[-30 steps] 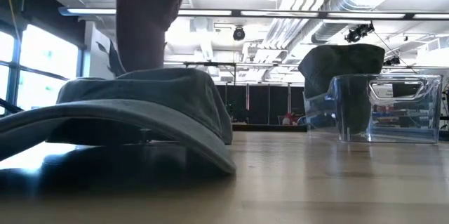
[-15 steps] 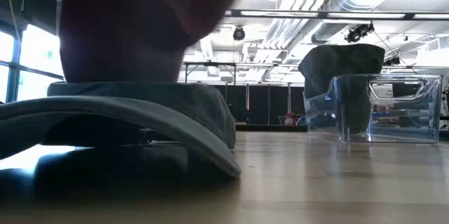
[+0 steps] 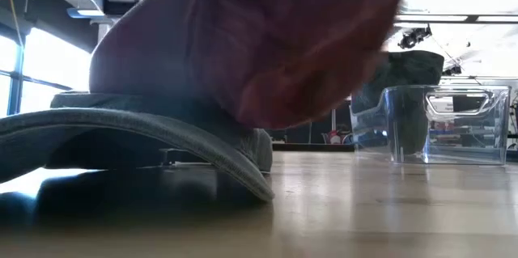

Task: Pick & Place hat
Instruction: Put the bottom red cap into the bottom transparent bin

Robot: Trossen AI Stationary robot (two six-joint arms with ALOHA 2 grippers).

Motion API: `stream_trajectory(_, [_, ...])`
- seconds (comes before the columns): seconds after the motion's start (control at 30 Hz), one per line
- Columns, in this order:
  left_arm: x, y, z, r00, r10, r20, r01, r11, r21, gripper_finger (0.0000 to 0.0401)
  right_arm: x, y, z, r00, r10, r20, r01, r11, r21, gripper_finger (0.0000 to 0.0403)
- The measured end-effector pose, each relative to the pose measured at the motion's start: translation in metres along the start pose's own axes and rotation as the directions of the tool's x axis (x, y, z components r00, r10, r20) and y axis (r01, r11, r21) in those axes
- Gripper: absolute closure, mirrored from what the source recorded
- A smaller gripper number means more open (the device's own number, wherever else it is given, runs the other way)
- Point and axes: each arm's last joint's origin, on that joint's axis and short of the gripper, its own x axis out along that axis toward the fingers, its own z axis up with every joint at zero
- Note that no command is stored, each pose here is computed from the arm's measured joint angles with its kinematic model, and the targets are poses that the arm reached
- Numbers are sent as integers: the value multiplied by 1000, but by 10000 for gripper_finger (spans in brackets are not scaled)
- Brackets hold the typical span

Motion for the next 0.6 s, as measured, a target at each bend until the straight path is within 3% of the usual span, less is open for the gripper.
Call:
stream_trajectory(0.2, [7, 6, -14, 994, 51, -94, -58, 995, -76, 250, 12, 2, -5, 997, 65, -45, -68, 995, -70, 236])
stream_trajectory(0.37, [-18, 16, 1, 983, 91, -161, -109, 988, -108, 172, 35, 3, -15, 981, 142, -130, -153, 985, -81, 205])
stream_trajectory(0.47, [-34, 14, 10, 958, 129, -254, -163, 980, -118, 151, 48, 5, -26, 959, 180, -217, -209, 971, -115, 168])
stream_trajectory(0.6, [-51, 7, 22, 926, 182, -332, -231, 966, -114, 151, 62, 17, -45, 926, 180, -332, -280, 917, -283, 130])
